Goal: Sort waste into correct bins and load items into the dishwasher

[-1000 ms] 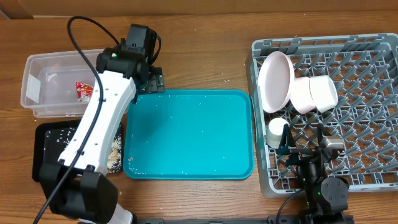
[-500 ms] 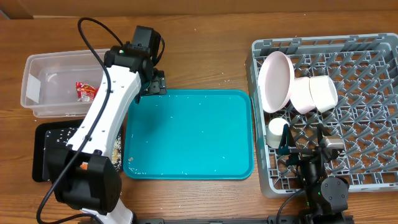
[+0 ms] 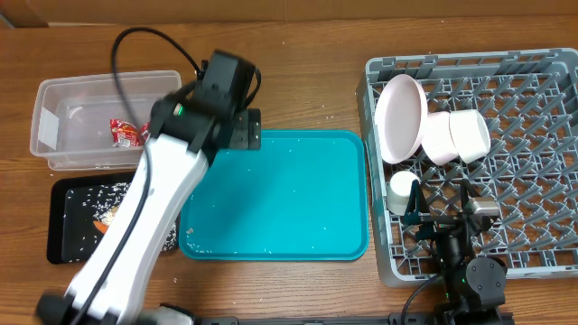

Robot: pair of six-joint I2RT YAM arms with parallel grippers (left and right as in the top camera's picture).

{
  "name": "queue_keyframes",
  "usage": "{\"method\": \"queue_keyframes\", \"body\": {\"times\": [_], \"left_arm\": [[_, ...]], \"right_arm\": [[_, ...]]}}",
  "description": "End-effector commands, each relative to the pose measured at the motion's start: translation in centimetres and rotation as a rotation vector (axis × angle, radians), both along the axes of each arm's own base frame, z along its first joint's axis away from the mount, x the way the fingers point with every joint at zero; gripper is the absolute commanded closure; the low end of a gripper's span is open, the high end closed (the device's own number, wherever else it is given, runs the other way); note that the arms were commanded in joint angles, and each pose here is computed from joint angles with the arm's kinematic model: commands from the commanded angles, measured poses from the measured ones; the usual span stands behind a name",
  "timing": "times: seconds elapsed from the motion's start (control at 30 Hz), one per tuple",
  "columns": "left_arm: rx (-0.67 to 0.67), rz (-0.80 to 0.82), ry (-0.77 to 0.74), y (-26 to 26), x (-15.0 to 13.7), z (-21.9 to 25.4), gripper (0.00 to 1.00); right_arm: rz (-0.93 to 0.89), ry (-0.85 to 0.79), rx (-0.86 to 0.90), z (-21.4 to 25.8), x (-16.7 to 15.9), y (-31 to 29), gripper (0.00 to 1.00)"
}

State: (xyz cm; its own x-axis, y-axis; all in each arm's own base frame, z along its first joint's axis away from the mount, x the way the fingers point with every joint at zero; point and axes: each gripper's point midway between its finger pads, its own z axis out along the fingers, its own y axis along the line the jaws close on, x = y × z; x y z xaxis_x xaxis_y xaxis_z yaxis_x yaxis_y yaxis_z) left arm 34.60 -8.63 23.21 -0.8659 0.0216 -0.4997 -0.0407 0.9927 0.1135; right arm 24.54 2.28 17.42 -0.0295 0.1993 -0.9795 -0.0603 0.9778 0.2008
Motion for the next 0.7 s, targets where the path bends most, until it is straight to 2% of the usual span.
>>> {"method": "queue_keyframes", "body": {"times": [0.0,0.33,0.5,0.67], "left_arm": [[0.016,-0.044,-0.077,0.7,-1.9,2.0,0.00],[-0.160,0.012,-0.545,4.4,-3.6,4.9,0.00],[-0.229,0.037,-0.731,6.8,-6.4,4.7,0.00],[-0.230,0.086,-0.853,8.8,-9.6,3.1,0.00]], "right_arm": [[-0.005,-0.003,-0.003,-0.2,0.0,-0.1,0.00],[-0.005,-0.003,-0.004,-0.2,0.0,-0.1,0.00],[-0.005,-0.003,-0.003,-0.2,0.0,-0.1,0.00],[-0.005,-0.003,-0.004,-0.2,0.0,-0.1,0.00]]}}
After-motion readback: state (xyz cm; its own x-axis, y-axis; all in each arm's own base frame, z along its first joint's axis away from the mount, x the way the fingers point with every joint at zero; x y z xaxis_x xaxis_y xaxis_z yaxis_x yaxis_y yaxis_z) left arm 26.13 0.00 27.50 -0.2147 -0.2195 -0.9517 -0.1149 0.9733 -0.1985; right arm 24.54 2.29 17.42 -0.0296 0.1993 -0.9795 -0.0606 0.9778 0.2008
